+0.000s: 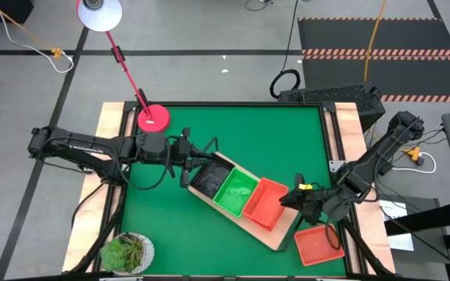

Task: Stack baskets on shelf by color
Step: Stack the top orange bin on the orange bin on the shelf, then stack the orange bin on the orange bin on the shelf

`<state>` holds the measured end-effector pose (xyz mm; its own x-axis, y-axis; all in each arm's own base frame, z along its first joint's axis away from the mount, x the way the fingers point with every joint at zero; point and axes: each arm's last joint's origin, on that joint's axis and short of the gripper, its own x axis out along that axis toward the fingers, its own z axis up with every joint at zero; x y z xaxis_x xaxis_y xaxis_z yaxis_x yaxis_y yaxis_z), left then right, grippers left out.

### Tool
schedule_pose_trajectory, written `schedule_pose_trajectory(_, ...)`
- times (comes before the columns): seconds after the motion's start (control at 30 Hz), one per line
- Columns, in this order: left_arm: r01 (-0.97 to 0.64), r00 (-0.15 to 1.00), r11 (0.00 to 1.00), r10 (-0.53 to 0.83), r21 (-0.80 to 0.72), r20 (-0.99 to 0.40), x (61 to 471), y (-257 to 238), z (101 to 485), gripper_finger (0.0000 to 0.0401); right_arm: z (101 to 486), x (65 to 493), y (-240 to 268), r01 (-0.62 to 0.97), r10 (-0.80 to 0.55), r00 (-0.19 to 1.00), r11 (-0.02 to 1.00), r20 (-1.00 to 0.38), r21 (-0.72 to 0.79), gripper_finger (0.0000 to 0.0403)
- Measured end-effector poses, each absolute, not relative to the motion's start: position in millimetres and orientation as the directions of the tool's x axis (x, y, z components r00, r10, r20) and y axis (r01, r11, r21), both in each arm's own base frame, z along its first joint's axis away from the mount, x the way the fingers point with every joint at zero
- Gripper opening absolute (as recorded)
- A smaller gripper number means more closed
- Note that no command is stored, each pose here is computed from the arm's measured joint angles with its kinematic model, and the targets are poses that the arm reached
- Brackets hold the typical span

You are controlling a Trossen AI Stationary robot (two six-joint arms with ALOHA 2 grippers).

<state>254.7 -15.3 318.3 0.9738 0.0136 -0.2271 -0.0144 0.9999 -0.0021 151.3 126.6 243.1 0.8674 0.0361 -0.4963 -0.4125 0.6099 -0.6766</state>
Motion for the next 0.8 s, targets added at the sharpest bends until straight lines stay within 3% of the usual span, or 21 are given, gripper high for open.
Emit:
schedule_pose_trajectory(0.37, -0.014, 0.973, 1.000, 0.013, 0.000, -0.228, 254.7, -15.3, 318.2, 0.0058, 262.2, 139.9, 122.7, -0.376, 0.118, 0.907, 0.659, -0.404, -0.651, 0.0136)
schedule_pose_trajectory(0.63, -0.011, 0.973, 1.000, 0.013, 0.010, -0.230, 254.6, -15.3, 318.0, 0.0058, 297.7, 139.3, 122.2, -0.174, 0.088, 0.979, 0.832, -0.184, -0.526, 0.0129)
schedule_pose_trajectory(0.8, -0.010, 0.968, 1.000, 0.014, 0.016, -0.252, 254.1, -15.3, 315.9, 0.0058, 322.4, 139.9, 133.1, -0.139, 0.048, 0.972, 0.907, -0.231, -0.397, 0.0129)
